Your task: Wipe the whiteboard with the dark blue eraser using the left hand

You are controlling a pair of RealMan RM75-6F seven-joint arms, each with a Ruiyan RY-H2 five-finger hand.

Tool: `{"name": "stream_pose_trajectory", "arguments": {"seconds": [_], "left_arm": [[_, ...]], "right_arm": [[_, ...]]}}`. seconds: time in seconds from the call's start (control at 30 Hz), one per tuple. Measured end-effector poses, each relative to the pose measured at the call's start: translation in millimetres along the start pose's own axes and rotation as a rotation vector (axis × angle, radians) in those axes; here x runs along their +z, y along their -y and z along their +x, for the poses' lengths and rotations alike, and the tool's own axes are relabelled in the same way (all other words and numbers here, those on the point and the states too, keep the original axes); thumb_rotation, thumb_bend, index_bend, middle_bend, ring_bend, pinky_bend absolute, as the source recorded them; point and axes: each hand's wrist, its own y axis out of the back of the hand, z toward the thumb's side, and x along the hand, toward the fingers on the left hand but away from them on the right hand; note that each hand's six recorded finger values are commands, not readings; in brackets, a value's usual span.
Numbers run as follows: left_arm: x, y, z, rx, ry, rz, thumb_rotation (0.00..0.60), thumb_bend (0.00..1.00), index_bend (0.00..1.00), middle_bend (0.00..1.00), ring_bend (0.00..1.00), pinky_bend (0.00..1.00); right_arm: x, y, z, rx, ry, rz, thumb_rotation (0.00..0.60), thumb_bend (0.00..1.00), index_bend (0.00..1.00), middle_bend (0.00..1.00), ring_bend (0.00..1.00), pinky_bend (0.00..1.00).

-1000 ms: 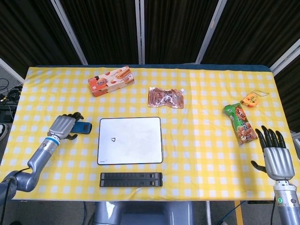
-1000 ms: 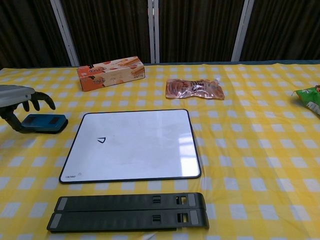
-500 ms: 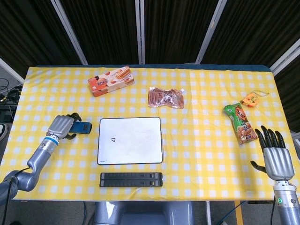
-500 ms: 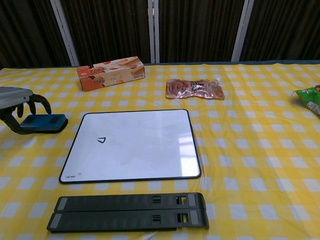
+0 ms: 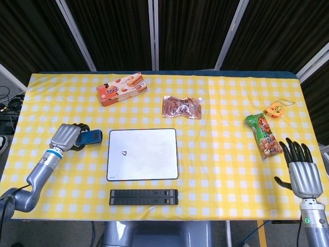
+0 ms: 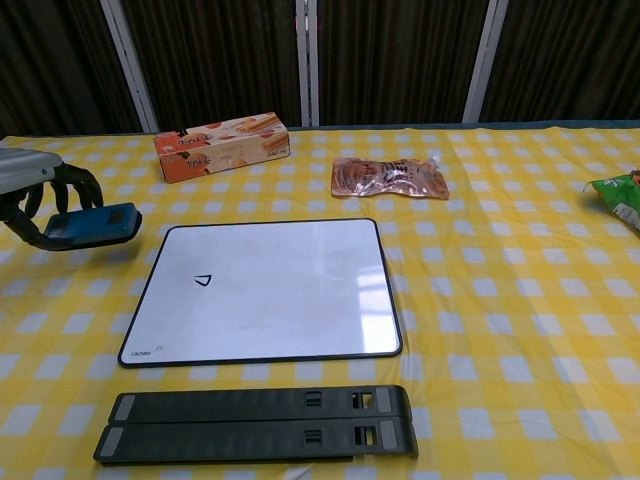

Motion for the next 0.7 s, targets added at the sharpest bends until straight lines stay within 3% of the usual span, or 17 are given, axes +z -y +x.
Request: {"name": "stream_pose_trajectory", "arguments": {"seconds": [0.2, 0.37, 0.7], "left_arm": [[33.5, -13.9, -4.7, 0.023, 0.104, 0.065, 0.600, 0.32, 0.51, 0.34, 0.44, 0.52], [82.0, -18.1, 4.5, 0.015, 0.205, 0.134, 0.600, 0.32, 0.53, 0.35, 0.45, 0.52], [143.2, -3.3, 33.6, -0.073, 0.253, 0.111, 0.600, 0.33, 0.53, 0.35, 0.45, 0.52]], "right_arm": [[0.7, -2.6, -0.5, -0.006, -0.004, -0.009, 0.600, 0.00, 0.00, 0.00, 0.00, 0.00], [-2.6, -2.4, -2.0, -0.005, 0.007, -0.009, 0.600, 0.00, 0.00, 0.00, 0.00, 0.00], [-12.8, 0.5, -2.1, 0.005, 0.039, -0.001, 0.600, 0.00, 0.00, 0.00, 0.00, 0.00]]}}
